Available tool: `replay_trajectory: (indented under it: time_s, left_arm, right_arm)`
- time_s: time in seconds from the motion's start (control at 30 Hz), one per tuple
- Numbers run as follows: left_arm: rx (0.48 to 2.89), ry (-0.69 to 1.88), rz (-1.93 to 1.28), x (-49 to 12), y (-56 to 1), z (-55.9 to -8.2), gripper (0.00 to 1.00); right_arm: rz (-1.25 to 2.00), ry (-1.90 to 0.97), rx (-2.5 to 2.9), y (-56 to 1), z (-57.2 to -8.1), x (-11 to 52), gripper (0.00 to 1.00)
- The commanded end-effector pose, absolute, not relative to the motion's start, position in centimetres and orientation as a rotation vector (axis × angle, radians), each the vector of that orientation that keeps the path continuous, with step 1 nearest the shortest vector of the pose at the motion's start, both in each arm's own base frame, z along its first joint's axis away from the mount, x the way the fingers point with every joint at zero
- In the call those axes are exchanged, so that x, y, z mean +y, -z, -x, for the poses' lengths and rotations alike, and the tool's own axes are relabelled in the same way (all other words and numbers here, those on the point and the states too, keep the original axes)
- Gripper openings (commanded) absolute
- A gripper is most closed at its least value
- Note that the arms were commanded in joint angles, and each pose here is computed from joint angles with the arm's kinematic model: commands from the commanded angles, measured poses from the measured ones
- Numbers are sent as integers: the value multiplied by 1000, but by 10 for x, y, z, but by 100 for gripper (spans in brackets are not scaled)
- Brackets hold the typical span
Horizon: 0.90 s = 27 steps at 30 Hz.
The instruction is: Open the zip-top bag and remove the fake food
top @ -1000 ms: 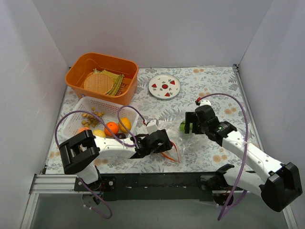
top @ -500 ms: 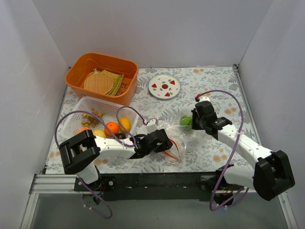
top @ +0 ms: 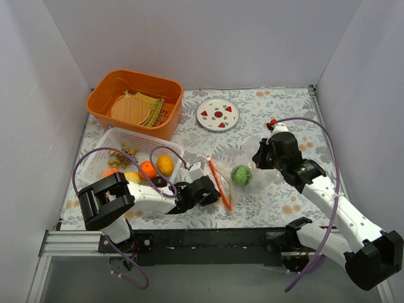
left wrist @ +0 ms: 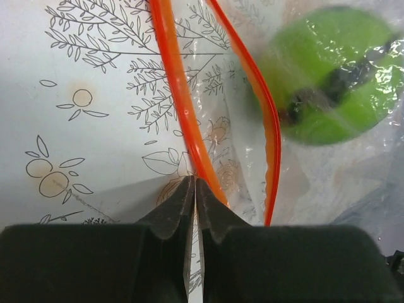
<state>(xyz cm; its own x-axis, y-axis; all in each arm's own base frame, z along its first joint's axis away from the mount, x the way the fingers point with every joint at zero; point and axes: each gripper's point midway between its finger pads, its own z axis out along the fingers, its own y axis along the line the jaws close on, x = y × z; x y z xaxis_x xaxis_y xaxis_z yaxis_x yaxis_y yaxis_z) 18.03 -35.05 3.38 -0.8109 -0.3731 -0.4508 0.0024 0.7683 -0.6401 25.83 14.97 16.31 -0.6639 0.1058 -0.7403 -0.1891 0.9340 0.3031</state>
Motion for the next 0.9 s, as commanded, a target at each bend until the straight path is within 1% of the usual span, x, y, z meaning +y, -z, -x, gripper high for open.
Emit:
replay_trajectory:
  time_s: [0.0, 0.1, 0.17, 0.23, 0.3, 0.4, 0.43, 0.47, 0.53, 0.57, 0.67, 0.8, 0.83, 0.87]
  left_arm:
    - [2363, 881, 340, -354, -37, -187, 4]
    - [2376, 861, 349, -353, -30, -187, 5]
    - [2372, 860, 341, -355, -30, -189, 12]
    - [2352, 863, 332, -361, -37, -194, 12]
    - [2355, 812, 297, -360, -37, -198, 13]
    - [2338, 817, 275, -365, -49, -201, 12]
    - [2337, 822, 277, -365, -51, -201, 12]
    - [2336, 826, 277, -365, -53, -201, 11]
    - [2338, 832, 271, -366, -54, -200, 11]
    - [2341, 830, 269, -367, -53, -200, 11]
    - [2353, 827, 266, -370, -49, -200, 10]
    - [2362, 837, 278, -373, -47, -199, 10]
    - [2364, 833, 278, -372, -46, -198, 10]
    - [2363, 834, 276, -372, -46, -198, 10]
  right_arm:
    - [61, -563, 2203, -195, -254, 161, 1]
    - [63, -575, 2200, -196, -251, 161, 1]
    - [69, -553, 2225, -187, -253, 160, 1]
    - [67, -523, 2275, -167, -252, 158, 1]
    - [62, -502, 2291, -157, -254, 157, 1]
    - [53, -406, 2340, -136, -254, 145, 2]
    - [38, -352, 2352, -131, -256, 138, 9]
    - [41, -332, 2353, -133, -256, 136, 27]
    - [51, -288, 2350, -134, -256, 129, 44]
    - [54, -280, 2337, -139, -258, 128, 53]
    - [78, -232, 2336, -146, -254, 123, 60]
    - [115, -156, 2283, -172, -250, 125, 62]
    - [111, -97, 2282, -172, -247, 120, 63]
    - [141, -100, 2274, -175, -242, 129, 64]
